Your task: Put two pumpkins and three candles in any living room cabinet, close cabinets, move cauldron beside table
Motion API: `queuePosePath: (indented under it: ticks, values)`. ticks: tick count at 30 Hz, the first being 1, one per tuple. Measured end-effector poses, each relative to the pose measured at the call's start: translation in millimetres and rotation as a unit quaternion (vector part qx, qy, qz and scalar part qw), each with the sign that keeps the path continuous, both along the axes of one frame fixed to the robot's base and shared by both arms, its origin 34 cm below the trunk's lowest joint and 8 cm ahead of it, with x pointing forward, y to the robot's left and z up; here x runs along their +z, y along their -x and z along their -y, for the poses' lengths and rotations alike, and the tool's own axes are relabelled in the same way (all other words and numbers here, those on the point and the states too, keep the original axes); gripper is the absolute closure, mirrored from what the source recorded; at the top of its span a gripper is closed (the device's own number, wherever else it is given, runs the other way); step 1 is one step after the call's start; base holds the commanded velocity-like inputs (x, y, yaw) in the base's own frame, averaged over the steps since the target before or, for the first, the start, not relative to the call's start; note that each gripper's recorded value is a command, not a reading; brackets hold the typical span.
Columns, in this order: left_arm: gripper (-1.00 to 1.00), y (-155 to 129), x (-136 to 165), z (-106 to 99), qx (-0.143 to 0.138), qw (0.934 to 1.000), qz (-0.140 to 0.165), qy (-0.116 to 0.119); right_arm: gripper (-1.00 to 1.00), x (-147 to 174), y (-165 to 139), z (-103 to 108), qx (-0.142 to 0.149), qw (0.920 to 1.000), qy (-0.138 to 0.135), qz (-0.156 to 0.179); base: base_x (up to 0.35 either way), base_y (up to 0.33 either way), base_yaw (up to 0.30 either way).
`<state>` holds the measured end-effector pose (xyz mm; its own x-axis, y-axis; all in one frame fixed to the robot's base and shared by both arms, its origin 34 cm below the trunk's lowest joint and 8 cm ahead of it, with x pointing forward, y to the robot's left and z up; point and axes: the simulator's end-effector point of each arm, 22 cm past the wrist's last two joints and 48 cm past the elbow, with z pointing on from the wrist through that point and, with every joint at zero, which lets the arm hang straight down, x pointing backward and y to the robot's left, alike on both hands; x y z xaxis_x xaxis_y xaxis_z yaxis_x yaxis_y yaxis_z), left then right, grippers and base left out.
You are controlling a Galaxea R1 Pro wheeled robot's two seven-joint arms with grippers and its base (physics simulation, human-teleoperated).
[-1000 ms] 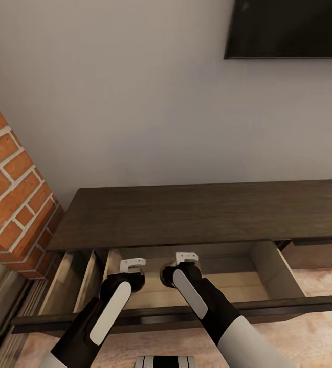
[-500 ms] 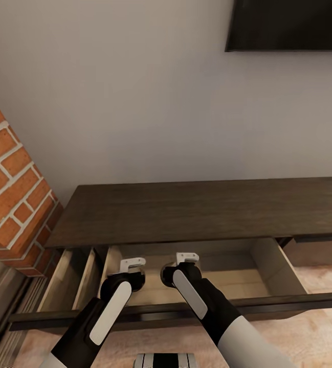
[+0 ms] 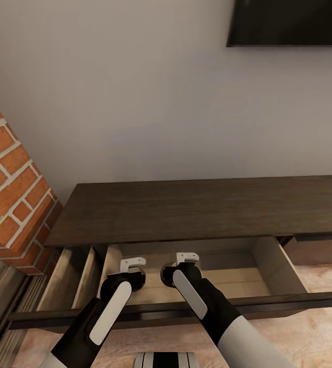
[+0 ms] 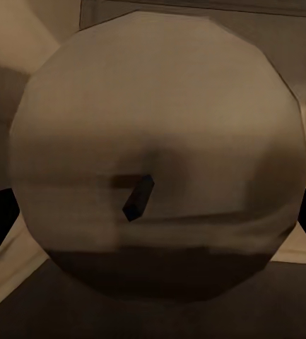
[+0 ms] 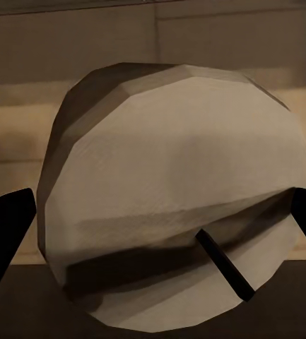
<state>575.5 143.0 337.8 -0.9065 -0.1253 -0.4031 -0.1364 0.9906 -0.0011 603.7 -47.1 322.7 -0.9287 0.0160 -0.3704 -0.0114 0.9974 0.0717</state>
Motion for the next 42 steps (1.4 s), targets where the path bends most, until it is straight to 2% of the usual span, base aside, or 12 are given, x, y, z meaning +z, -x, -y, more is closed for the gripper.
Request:
queuePosePath:
  ticks: [6,12,13,18,19,29,42]
  values:
    - [1.00,5,-13,0,-0.001,0.9999,-0.013,0.000,1.00,-14,5,0,0.001,0.9999,0.000,-0.013,0.000,0.000,0.000]
    - [1.00,4,-13,0,0.000,0.9999,-0.012,0.000,1.00,-13,5,0,0.001,0.9999,0.000,-0.012,0.000,0.000,0.000]
    - [1.00,4,-13,0,0.000,0.9999,-0.012,0.000,-1.00,-13,5,-1,0.001,0.9999,0.000,-0.012,0.000,0.000,0.000]
    - [1.00,5,-13,0,0.000,0.9999,-0.013,0.001,-1.00,-13,5,-1,0.002,0.9999,0.000,-0.013,0.000,0.000,0.000]
    - [-1.00,4,-13,1,0.000,0.9999,-0.012,0.001,-1.00,-14,6,-1,0.003,0.9999,0.000,-0.013,0.000,0.000,0.000]
    - [-1.00,3,-12,1,0.001,0.9999,-0.010,0.002,-1.00,-14,6,-1,0.003,0.9999,0.000,-0.013,0.000,0.000,0.000]
    - [-1.00,-7,22,6,-0.005,0.9999,0.012,0.008,-1.00,16,-4,-1,0.003,1.0000,0.000,0.007,-0.031,0.000,0.000]
